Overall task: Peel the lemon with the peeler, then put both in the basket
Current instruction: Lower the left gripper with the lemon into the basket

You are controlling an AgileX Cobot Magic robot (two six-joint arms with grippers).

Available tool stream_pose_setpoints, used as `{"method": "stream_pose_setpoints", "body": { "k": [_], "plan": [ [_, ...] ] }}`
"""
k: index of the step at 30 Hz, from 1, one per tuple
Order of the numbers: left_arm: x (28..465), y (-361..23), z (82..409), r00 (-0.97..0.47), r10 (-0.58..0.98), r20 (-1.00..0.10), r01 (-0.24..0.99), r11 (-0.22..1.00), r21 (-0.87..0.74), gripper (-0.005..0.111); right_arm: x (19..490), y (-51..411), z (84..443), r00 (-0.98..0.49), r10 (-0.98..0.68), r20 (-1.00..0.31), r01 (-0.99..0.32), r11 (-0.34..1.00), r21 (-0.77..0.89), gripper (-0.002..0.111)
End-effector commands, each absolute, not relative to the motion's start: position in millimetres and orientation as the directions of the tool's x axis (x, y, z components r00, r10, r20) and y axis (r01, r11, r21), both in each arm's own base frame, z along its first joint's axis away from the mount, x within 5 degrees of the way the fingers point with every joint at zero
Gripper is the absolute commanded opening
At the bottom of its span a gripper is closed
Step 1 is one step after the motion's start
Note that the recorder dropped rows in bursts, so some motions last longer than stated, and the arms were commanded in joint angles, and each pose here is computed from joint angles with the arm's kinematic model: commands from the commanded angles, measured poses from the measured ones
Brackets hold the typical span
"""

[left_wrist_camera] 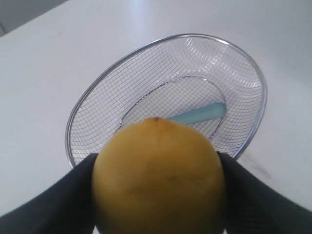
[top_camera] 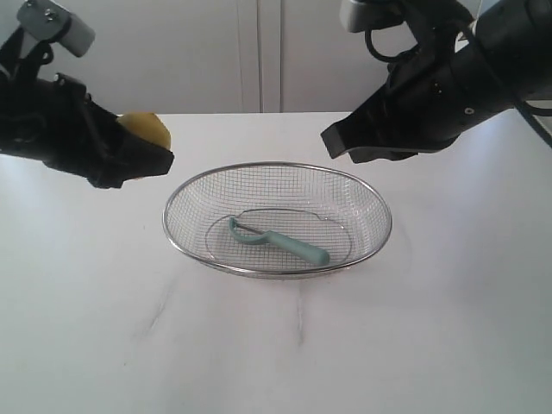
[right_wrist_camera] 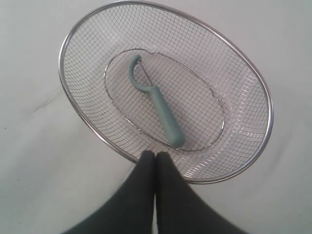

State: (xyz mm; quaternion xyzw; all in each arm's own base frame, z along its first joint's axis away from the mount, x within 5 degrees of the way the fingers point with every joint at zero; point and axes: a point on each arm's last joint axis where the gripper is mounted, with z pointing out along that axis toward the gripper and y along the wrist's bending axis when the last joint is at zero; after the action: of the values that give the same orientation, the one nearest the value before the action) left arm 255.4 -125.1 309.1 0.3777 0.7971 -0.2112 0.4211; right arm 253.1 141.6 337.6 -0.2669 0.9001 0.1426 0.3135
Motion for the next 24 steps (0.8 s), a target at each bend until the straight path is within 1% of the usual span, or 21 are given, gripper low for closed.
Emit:
{"method": "stream_pose_setpoints", "body": {
  "k": [1,5,7,12,16,24],
  "plan": [
    [282.8,-138.4,297.8,-0.433,0.455,-0.778,0.782,0.619,-0.073,0.000,252.0,141.1,339.2,-0.650,-0.384,-0.656,-0.571,0.816,0.088,0.000],
    [296.9,-167.3,284.0,-0.388,0.563,-0.730,0.833,0.553,-0.017,0.000,252.3,141.2,339.5,-0.648,-0.382,-0.659,-0.571,0.817,0.088,0.000],
    [305.3,-180.8,276.0,-0.373,0.610,-0.699,0.840,0.542,0.025,0.000,252.3,141.2,339.5,-0.648,-0.382,-0.659,-0.571,0.817,0.088,0.000],
    [329.8,-203.4,256.5,-0.395,0.670,-0.628,0.832,0.552,0.065,0.000,252.3,141.2,339.5,-0.648,-0.382,-0.659,-0.571,0.817,0.088,0.000],
    [346.3,-214.8,237.0,-0.390,0.661,-0.641,0.817,0.570,0.090,0.000,252.3,141.2,339.5,-0.648,-0.382,-0.659,-0.571,0.817,0.088,0.000],
    [366.0,-221.3,205.9,-0.370,0.651,-0.662,0.782,0.603,0.156,0.000,252.3,141.2,339.5,-0.651,-0.378,-0.659,-0.567,0.818,0.091,0.000]
  ]
}}
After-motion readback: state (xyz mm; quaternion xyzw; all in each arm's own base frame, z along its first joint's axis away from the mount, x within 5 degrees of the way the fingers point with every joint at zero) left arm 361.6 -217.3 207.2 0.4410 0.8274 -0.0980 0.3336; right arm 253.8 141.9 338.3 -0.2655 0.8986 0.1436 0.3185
